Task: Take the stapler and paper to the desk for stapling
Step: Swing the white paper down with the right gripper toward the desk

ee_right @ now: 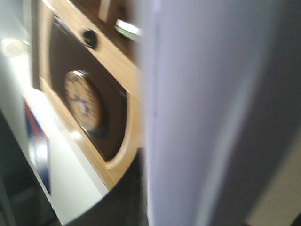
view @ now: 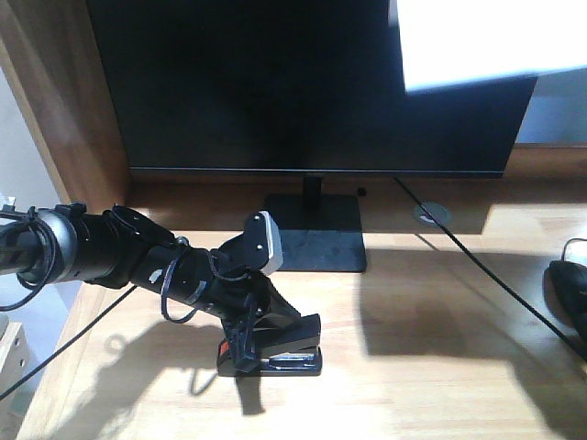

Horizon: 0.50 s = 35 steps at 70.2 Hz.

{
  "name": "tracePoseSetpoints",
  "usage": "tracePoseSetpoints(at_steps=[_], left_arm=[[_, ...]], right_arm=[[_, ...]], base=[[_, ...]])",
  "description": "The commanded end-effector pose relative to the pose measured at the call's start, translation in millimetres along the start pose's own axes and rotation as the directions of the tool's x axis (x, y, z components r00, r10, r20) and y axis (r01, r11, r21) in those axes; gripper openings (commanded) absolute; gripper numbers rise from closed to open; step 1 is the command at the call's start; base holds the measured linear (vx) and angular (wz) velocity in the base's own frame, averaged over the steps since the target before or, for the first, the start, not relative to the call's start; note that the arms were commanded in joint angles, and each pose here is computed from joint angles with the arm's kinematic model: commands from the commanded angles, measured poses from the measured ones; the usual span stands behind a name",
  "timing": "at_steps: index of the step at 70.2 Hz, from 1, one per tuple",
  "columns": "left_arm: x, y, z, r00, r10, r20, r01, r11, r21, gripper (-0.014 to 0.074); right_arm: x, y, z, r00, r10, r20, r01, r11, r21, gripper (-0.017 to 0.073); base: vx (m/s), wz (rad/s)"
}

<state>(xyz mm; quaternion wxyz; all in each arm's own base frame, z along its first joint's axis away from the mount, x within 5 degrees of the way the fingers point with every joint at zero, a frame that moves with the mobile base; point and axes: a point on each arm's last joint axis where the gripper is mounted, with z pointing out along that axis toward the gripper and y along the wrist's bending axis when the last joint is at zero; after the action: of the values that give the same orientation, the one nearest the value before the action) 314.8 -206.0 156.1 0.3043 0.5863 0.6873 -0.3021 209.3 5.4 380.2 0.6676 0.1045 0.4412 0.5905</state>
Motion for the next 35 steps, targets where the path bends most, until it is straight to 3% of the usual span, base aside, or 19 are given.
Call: tracePoseSetpoints(at_steps=[1,10,15,35], left_arm=[[-22.3,-2.3,-12.0,0.997,0.018,0.078,-0.017,1.0,-0.009,-0.0006],[-22.3,-2.3,-12.0,0.997,0.018,0.078,-0.017,1.0,-0.009,-0.0006],[-22.3,-2.3,-12.0,0.997,0.018,0.078,-0.017,1.0,-0.009,-0.0006],[-22.3,-2.3,-12.0,0.997,0.018,0.078,-0.017,1.0,-0.009,-0.0006]], right_arm=[[-8.3,6.5,0.9,0.987,0.079,-0.138,-0.09,0.993,-0.08,-0.0003],[-9.8,-10.7,-5.7,0.949,0.184,-0.256,-0.176,0.983,0.054,-0.0003],[-6.0,-18.6,-9.9,0.925,0.215,-0.314,-0.185,0.975,0.123,-0.0003],[19.8,-35.0,-25.9,0.786,0.194,-0.587,-0.042,0.964,0.263,-0.0003]], base=[[0.0,0.0],[0.0,0.0],[0.0,0.0],[0.0,0.0]])
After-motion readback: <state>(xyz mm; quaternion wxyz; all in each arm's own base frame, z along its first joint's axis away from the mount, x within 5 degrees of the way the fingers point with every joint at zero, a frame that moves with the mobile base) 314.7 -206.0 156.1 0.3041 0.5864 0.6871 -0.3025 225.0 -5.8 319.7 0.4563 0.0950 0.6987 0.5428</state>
